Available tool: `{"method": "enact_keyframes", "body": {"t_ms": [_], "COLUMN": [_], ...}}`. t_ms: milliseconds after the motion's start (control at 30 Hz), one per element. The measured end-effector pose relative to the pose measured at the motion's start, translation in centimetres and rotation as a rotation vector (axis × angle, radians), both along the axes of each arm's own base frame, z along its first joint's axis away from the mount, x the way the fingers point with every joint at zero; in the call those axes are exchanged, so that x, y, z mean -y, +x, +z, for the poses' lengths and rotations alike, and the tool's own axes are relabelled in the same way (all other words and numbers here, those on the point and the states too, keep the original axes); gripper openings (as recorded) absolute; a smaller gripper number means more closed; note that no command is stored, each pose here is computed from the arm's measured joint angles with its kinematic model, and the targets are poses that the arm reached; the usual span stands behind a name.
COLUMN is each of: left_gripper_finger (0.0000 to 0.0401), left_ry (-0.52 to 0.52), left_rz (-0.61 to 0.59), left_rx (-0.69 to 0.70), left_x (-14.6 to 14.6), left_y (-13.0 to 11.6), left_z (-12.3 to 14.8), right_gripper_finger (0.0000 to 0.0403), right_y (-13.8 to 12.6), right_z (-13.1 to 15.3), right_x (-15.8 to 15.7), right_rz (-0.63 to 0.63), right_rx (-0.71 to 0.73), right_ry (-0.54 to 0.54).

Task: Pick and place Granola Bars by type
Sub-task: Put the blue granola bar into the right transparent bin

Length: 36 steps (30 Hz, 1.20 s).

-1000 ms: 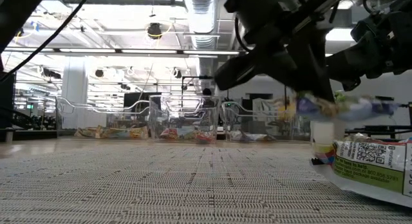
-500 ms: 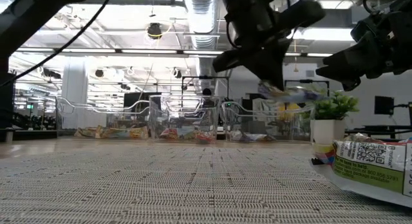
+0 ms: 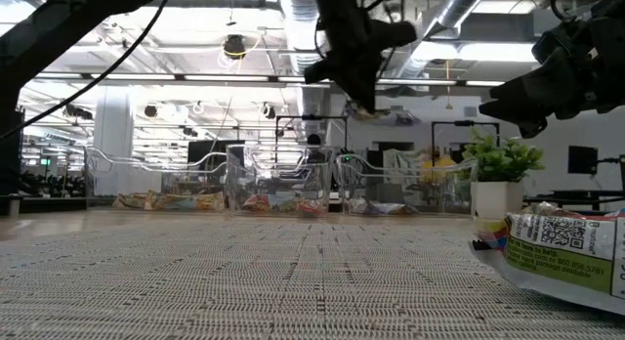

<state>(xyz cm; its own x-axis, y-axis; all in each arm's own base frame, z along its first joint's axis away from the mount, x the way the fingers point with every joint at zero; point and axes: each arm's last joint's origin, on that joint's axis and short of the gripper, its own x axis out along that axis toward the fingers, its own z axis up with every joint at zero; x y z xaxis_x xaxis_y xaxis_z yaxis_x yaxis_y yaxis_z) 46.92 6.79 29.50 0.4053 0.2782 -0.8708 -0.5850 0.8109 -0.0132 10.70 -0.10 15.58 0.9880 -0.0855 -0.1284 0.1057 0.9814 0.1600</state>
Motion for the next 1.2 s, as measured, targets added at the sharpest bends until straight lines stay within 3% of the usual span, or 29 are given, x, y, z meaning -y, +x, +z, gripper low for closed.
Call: {"method": "enact_keyframes", "body": {"t_ms": [333, 633, 1033, 1200], "left_gripper_finger": [0.0006, 0.0006, 0.0006, 0.0006], "left_ry": [0.112, 0.195, 0.162, 0.134], "left_rz": [-0.067, -0.218, -0.382, -0.398], "left_rx": [0.09, 0.269, 0.204, 0.168], "left_x": [-7.8, -11.1, -13.2, -13.3], "left_y": [-1.7, -0.9, 1.0, 1.4], "left_z": [2.7, 3.6, -1.9, -3.7], "right_gripper_finger": [0.0182, 0.018, 0.018, 0.0182], "right_y": [0.0, 0.0, 0.0, 0.1], "right_z": [0.0, 0.0, 0.0, -0.1], "right_x": [0.0, 0.0, 0.0, 0.0], "right_rz": [0.0, 0.0, -0.002, 0.001], "right_rx": [0.0, 0.0, -0.003, -0.016], "right_ry": [0.0, 0.0, 0.0, 0.0]}}
